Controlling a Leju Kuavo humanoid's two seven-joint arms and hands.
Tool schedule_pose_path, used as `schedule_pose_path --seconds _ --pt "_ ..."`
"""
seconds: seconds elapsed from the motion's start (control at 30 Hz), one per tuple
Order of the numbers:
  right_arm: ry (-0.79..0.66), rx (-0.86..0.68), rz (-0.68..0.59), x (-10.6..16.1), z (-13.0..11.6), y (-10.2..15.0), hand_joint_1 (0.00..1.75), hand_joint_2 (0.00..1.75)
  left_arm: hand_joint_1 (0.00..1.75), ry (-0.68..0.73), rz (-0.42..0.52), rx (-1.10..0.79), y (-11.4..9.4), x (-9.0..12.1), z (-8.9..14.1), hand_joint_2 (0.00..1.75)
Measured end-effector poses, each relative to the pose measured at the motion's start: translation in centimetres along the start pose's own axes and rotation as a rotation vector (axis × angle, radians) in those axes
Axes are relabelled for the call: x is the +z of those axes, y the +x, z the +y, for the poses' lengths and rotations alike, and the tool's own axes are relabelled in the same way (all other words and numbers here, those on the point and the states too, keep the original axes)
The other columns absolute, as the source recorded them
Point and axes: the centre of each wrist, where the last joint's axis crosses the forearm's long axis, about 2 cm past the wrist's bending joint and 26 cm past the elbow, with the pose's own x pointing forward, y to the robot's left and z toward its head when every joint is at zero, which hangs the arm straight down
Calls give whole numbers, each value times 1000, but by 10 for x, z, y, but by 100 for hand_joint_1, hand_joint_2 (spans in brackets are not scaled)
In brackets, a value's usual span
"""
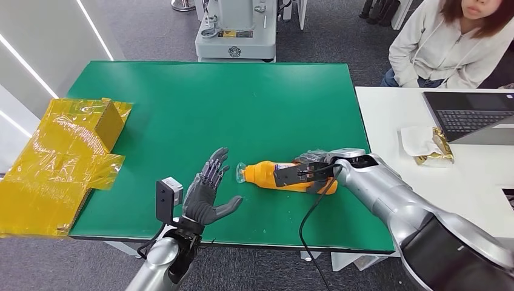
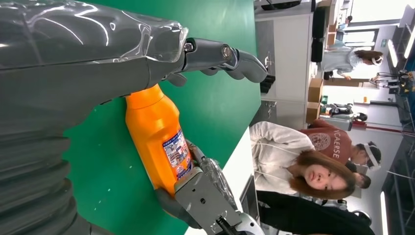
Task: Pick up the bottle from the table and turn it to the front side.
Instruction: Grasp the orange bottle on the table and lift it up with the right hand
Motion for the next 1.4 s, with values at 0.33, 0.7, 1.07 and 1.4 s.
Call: schedule_pose_path --seconds 0.33,0.7,1.07,1.4 --pt "-134 -112 -123 -5 15 -2 175 175 0 -5 0 -8 0 1 -1 175" --pt "-572 -754 -648 -19 154 40 175 175 0 13 -33 -23 0 6 -1 175" --pt "-739 -1003 -691 18 218 52 175 175 0 9 -41 -18 3 7 -3 175" --pt "-783 -1012 -678 29 225 60 175 175 0 -51 -44 -34 12 -8 -1 175"
